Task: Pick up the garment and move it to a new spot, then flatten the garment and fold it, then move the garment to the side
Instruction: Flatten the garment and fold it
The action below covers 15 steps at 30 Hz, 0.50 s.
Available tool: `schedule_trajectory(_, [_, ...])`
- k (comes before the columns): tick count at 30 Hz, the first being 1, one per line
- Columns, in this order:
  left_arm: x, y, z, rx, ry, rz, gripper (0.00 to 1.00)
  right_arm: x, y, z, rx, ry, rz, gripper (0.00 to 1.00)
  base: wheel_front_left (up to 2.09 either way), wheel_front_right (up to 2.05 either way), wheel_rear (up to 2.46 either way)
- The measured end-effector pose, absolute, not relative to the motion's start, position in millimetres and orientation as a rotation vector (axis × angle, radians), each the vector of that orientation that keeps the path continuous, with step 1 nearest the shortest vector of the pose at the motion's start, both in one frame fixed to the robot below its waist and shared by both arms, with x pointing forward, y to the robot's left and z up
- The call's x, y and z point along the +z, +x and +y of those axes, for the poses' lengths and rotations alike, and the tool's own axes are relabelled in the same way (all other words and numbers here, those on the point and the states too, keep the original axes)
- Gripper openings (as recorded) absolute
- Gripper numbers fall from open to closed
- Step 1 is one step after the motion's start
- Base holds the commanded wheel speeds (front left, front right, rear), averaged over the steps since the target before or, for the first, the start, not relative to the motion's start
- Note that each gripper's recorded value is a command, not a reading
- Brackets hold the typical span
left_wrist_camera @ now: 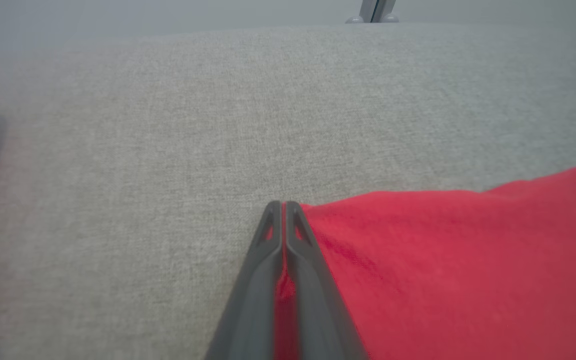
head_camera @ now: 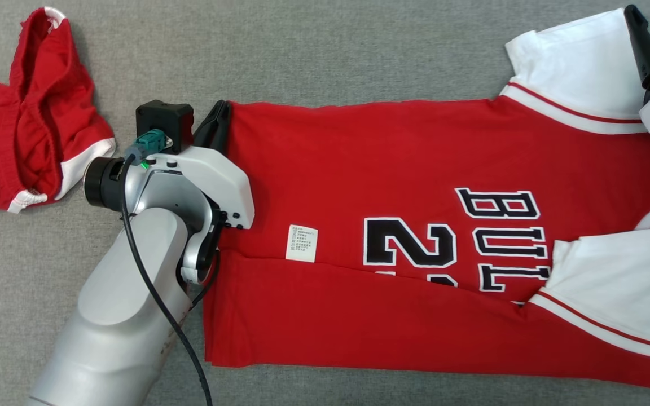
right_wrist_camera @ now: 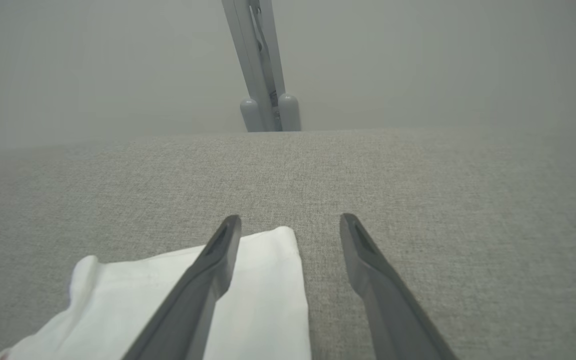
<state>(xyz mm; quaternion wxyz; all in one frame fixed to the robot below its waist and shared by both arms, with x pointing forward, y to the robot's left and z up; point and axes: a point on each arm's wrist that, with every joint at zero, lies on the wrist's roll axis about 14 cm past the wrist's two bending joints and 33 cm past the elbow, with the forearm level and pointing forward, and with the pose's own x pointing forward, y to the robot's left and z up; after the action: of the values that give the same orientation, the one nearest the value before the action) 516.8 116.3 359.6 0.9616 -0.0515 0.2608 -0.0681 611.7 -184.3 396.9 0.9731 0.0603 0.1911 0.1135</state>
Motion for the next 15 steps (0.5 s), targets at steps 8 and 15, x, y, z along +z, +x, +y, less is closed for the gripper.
schedule_trajectory(8, [355.5,521.3,119.3,-0.125,-0.112,0.523,0.0,371.8,625.5,-179.0,0.235,0.101,0.478,1.0,0.0,0.0,0.0])
schedule_trajectory(15, [352.7,522.0,120.2,-0.125,-0.106,0.521,0.0,358.6,627.6,-172.8,0.245,0.088,0.528,1.0,0.0,0.0,0.0])
